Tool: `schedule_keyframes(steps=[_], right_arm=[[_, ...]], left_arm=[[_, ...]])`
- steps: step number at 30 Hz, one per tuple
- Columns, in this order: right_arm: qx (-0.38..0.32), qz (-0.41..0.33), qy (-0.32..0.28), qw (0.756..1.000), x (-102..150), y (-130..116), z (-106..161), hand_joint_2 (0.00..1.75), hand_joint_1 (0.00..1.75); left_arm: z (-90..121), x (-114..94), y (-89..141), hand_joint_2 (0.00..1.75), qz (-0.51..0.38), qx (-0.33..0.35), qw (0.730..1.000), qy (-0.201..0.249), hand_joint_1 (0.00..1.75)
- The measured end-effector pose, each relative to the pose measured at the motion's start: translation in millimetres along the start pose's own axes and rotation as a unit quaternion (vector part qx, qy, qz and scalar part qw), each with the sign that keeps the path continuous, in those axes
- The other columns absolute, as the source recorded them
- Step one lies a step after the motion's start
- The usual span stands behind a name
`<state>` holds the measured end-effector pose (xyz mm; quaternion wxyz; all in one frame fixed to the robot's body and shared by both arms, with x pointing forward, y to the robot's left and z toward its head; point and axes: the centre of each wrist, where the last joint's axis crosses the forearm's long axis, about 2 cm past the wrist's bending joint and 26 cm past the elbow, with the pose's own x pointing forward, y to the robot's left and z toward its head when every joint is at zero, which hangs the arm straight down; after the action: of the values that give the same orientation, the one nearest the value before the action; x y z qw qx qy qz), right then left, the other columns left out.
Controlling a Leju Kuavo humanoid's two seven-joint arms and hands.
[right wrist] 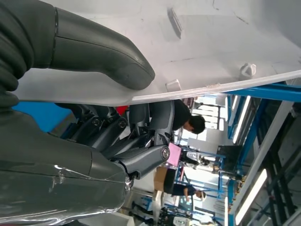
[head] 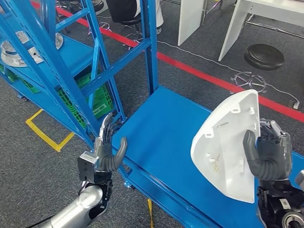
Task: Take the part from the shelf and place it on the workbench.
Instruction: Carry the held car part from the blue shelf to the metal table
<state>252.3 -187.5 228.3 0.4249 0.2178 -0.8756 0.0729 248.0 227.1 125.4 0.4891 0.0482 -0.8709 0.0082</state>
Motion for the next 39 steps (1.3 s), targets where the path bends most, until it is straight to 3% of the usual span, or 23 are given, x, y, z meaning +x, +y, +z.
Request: schedule_keyframes(steps=[20,39], right_arm=[[0.011,0.002,-0.016,1.0,10,4,-3,1.75,1.75],[0.01,0.057,-0.013,0.998,9,7,-1,1.75,1.75]], left_arm=[[-1,10,-1,1.75,0.013,0.009,1.0,-0.014,0.0],[-1,12,-2,1.75,0.015,0.01,1.0,-0.017,0.0]])
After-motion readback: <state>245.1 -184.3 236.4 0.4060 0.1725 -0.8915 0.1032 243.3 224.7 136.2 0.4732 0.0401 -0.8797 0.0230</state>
